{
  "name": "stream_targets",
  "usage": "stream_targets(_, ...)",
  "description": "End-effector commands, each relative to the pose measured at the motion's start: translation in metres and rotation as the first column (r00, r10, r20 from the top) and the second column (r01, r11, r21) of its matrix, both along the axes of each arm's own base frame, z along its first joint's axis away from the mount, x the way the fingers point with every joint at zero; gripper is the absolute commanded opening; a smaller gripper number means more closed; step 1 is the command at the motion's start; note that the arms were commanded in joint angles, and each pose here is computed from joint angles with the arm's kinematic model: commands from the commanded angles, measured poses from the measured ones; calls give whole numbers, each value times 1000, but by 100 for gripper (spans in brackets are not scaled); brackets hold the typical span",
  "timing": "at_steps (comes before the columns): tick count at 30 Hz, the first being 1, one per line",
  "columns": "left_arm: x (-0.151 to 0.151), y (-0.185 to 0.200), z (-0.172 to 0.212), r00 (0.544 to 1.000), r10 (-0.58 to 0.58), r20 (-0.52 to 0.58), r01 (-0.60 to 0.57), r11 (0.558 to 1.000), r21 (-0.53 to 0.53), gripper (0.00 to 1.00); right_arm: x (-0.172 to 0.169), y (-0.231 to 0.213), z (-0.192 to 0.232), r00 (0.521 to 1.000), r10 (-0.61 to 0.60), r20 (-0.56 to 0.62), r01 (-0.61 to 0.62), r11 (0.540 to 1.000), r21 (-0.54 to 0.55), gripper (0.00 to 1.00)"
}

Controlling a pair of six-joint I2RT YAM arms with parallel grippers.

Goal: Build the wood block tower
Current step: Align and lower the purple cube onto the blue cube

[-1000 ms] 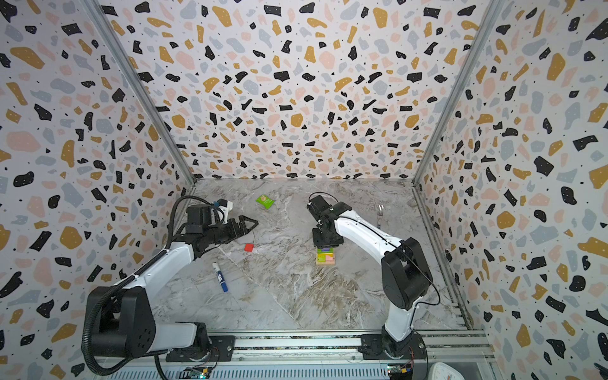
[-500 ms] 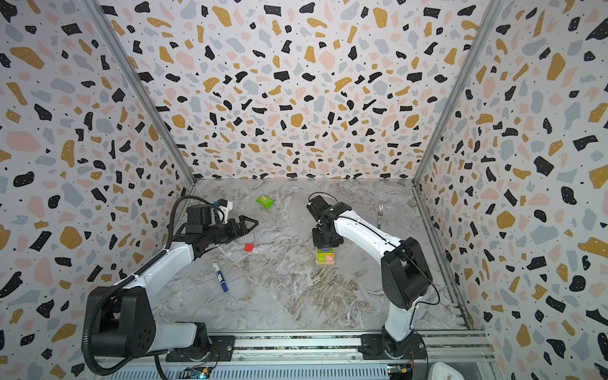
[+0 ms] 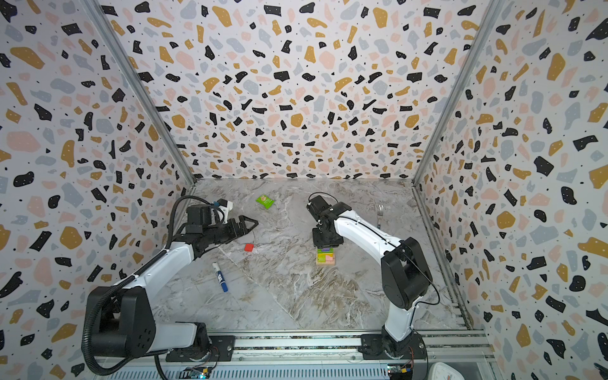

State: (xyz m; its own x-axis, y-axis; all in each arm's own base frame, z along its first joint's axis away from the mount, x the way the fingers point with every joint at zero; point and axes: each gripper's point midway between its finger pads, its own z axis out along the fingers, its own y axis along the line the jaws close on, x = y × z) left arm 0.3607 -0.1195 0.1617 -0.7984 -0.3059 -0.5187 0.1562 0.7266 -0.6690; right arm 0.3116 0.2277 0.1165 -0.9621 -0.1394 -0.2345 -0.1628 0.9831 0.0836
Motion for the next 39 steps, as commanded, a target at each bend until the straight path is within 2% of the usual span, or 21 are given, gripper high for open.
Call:
stream_targets(1,0,-3,15,998,-20,55,20,1000,1,100,3,-2,6,1000,-17,15,17,1000,3,24)
stream_targets(15,0,-3,15,998,-21,53,21,1000,1,100,4,-1,6,1000,-17,17,17,1000,5,27)
stream_targets(39,0,-3,15,998,-20,55,20,1000,1,100,5,-1,13,999,-21,26,21,1000,14,23)
